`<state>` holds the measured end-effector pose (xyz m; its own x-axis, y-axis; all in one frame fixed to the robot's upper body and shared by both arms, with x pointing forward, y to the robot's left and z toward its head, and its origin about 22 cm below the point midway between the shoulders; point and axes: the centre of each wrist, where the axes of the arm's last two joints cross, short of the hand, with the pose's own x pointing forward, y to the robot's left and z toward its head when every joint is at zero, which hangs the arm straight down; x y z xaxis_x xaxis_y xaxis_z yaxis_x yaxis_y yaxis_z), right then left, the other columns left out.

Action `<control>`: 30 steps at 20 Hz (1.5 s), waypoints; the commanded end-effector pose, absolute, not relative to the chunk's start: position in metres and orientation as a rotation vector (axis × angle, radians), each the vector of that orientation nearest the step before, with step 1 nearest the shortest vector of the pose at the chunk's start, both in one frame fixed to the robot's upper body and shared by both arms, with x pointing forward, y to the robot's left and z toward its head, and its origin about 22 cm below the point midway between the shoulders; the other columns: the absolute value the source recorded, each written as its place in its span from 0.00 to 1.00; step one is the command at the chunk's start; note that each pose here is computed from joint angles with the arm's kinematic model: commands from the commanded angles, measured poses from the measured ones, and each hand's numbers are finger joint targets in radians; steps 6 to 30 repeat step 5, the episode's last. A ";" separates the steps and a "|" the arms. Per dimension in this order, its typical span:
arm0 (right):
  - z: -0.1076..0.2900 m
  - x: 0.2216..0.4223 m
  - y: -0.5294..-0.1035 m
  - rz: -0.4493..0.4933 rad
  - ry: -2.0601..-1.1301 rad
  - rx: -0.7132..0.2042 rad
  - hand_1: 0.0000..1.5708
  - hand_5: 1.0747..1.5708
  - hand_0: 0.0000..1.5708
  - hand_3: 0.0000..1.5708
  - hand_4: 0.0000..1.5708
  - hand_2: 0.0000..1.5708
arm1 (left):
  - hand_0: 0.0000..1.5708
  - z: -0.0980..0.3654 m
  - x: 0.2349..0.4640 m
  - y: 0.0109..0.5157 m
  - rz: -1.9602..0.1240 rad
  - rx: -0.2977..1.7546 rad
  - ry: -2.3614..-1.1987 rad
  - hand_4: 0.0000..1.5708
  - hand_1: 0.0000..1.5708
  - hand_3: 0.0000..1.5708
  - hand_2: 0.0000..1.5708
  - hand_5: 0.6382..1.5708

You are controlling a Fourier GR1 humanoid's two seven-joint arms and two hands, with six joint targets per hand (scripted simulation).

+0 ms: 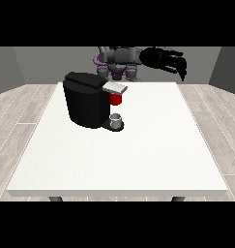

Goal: Insert the coffee pod into the coffee machine and close the lid

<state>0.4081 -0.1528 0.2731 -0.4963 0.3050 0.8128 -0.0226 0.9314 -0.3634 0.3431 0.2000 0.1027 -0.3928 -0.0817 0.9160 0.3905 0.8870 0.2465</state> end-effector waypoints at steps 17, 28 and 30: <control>0.193 0.386 -0.086 0.508 -2.024 0.063 0.00 1.00 0.00 0.00 0.17 0.00 | 0.00 0.041 0.319 0.233 -0.405 -0.141 -1.784 0.17 0.00 0.00 0.00 1.00; 0.193 0.386 -0.086 0.508 -2.024 0.063 0.00 1.00 0.00 0.00 0.17 0.00 | 0.00 0.041 0.319 0.233 -0.405 -0.141 -1.784 0.17 0.00 0.00 0.00 1.00; 0.193 0.386 -0.086 0.508 -2.024 0.063 0.00 1.00 0.00 0.00 0.17 0.00 | 0.00 0.041 0.319 0.233 -0.405 -0.141 -1.784 0.17 0.00 0.00 0.00 1.00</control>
